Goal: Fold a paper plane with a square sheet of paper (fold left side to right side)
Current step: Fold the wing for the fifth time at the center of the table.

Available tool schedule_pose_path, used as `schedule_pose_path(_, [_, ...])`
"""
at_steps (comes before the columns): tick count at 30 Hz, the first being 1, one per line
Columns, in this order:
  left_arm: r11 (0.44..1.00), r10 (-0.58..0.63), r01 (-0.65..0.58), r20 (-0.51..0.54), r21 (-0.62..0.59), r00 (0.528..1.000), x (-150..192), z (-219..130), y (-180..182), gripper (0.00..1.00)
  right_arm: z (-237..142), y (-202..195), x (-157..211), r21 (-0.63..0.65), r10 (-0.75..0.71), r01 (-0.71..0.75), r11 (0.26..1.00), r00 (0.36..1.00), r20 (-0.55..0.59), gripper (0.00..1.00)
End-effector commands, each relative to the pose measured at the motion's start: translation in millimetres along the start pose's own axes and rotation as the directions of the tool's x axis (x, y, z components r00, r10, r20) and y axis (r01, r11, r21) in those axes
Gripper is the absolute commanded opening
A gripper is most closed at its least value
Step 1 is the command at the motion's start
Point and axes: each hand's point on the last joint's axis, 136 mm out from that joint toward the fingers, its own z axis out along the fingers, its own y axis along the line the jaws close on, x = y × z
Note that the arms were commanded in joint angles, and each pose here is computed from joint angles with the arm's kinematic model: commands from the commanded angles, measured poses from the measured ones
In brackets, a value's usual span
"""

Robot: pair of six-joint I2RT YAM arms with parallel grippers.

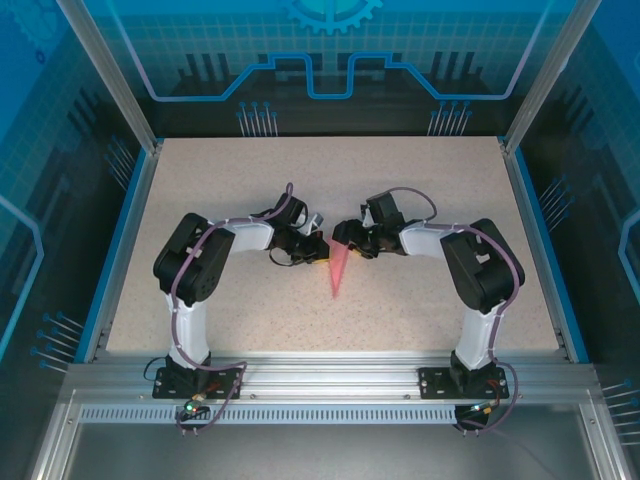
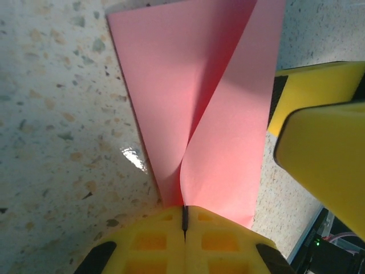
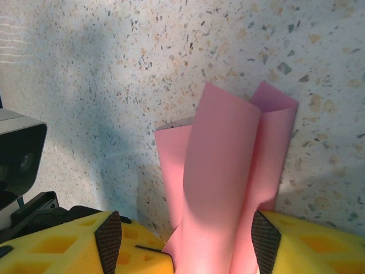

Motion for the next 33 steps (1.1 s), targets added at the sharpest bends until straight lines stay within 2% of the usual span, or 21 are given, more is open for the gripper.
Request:
schedule_pose_path(1, [0.999,0.014,-0.014,0.003,-0.031,1.0,-7.0,1.5,7.9,0.0,11.4,-25.3,17.2,0.09,0.022,-0.016,0.996,0.997,-0.074,0.65])
schedule_pose_path(11, [0.999,0.003,-0.004,-0.024,-0.036,1.0,-2.7,9.4,15.3,0.0,12.3,-18.4,15.8,0.065,-0.005,0.009,0.998,0.998,-0.07,0.65])
schedule_pose_path(21, [0.998,-0.018,0.014,-0.053,-0.059,0.998,9.3,15.5,29.3,0.0,-16.7,12.3,-8.4,-0.007,-0.08,0.08,0.997,0.997,0.014,0.72])
schedule_pose_path(27, [0.998,-0.02,0.016,-0.055,-0.063,0.998,9.3,17.0,30.3,0.0,-34.1,11.4,-10.6,0.034,-0.101,0.099,0.994,0.994,0.045,0.71])
schedule_pose_path(29, [0.998,-0.018,0.015,-0.055,-0.062,0.998,9.0,17.0,29.8,0.0,-36.6,15.4,-9.9,0.02,-0.107,0.107,0.994,0.993,0.044,0.62])
schedule_pose_path(33, [0.998,-0.016,0.012,-0.056,-0.068,0.998,9.1,17.3,30.5,0.0,-30.1,26.3,-9.4,-0.024,-0.119,0.119,0.993,0.993,0.022,0.34])
